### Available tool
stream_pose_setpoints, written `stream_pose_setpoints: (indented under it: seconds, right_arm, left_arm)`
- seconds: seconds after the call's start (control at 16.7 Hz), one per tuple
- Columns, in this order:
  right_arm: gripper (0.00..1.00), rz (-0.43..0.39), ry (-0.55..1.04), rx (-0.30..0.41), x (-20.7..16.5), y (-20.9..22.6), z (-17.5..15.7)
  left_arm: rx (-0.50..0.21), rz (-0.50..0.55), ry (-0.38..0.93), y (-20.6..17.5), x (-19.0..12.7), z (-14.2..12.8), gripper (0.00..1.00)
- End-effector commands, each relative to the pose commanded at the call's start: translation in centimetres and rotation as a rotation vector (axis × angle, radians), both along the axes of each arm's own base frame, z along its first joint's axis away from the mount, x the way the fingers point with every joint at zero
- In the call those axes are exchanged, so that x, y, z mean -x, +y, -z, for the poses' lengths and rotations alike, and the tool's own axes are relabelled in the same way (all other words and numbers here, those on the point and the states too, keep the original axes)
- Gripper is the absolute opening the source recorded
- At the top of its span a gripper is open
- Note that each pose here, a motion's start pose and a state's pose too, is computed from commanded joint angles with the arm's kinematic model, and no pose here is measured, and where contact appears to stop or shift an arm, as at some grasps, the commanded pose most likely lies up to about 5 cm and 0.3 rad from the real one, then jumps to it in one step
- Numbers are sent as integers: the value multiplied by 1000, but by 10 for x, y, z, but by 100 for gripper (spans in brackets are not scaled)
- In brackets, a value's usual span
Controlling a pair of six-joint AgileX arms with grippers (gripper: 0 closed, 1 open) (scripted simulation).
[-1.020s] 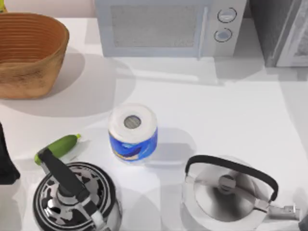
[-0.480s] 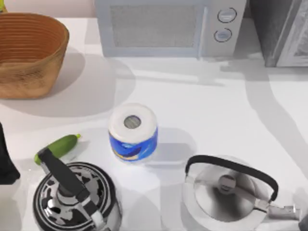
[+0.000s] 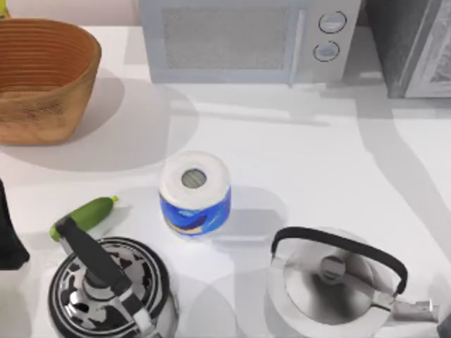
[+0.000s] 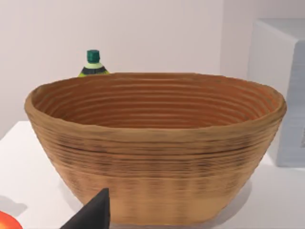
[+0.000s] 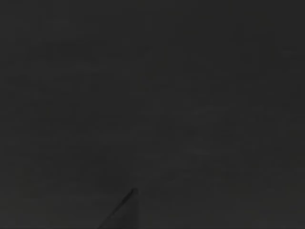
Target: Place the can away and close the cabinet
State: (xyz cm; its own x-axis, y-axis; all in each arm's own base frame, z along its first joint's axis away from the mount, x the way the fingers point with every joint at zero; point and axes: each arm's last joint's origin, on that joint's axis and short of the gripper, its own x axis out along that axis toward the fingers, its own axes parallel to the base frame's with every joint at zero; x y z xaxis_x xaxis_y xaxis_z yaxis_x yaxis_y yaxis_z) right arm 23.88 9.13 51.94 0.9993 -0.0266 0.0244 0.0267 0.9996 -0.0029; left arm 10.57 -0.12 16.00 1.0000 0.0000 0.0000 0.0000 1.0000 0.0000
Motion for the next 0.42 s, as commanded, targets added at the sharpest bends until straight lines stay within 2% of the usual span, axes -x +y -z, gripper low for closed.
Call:
stream_pose_setpoints:
  seconds: [0.42]
  right_arm:
    - [100,6,5,3,-31,-2,2]
  left_arm:
    - [0,0,0,0,0,0,100]
